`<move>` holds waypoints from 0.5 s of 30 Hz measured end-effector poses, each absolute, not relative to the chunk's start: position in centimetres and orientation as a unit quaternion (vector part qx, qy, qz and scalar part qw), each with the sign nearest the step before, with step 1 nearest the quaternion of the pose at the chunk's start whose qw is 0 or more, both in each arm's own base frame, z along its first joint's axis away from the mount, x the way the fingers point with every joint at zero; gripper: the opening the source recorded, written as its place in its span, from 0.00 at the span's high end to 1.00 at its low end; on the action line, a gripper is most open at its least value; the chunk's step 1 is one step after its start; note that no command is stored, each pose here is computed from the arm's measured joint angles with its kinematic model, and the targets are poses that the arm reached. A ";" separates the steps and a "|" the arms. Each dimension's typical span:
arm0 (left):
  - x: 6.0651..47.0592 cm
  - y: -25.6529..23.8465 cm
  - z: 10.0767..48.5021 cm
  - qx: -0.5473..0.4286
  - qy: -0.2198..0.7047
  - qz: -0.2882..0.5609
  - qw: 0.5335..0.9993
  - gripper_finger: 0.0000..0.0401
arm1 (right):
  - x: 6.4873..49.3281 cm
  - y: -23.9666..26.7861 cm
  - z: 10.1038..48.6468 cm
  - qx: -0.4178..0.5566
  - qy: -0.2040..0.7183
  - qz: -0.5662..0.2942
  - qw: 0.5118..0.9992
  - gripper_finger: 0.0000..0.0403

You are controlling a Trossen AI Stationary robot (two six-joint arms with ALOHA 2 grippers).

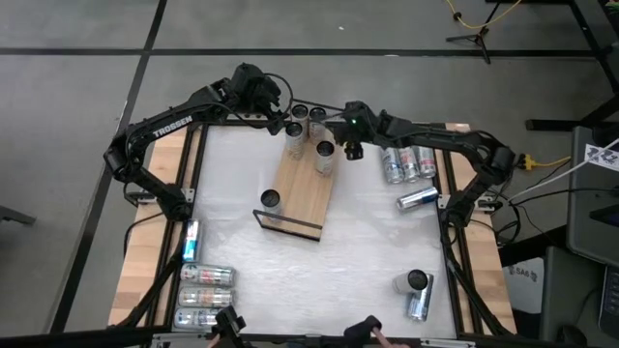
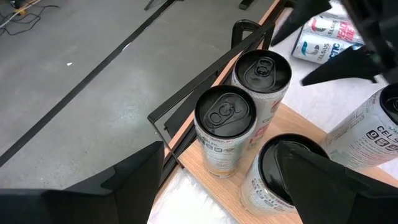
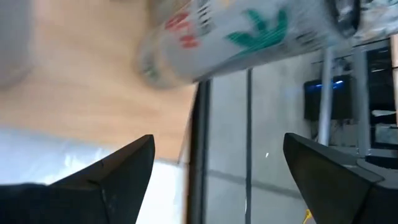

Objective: Place canned beverage on shelf
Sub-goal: Adjust the pink soda cans

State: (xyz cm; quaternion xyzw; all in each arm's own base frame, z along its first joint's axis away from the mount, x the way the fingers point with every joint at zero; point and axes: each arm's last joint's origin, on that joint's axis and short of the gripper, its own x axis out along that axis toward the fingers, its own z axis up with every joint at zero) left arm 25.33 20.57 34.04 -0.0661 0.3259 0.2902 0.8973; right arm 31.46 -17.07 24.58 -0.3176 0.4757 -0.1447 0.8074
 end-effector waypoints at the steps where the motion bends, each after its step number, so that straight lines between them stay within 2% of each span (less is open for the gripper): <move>1: 25.3 20.6 34.0 -0.066 0.326 0.290 0.897 0.24 | 31.2 -16.8 24.7 -0.316 0.484 -0.142 0.803 0.12; 8: 25.3 20.6 34.0 -0.066 0.326 0.290 0.897 0.24 | 30.0 -13.7 25.8 -0.295 0.518 -0.107 0.795 0.12; 15: 25.3 20.6 34.0 -0.066 0.326 0.290 0.897 0.24 | 29.3 -10.5 26.5 -0.261 0.542 -0.112 0.791 0.12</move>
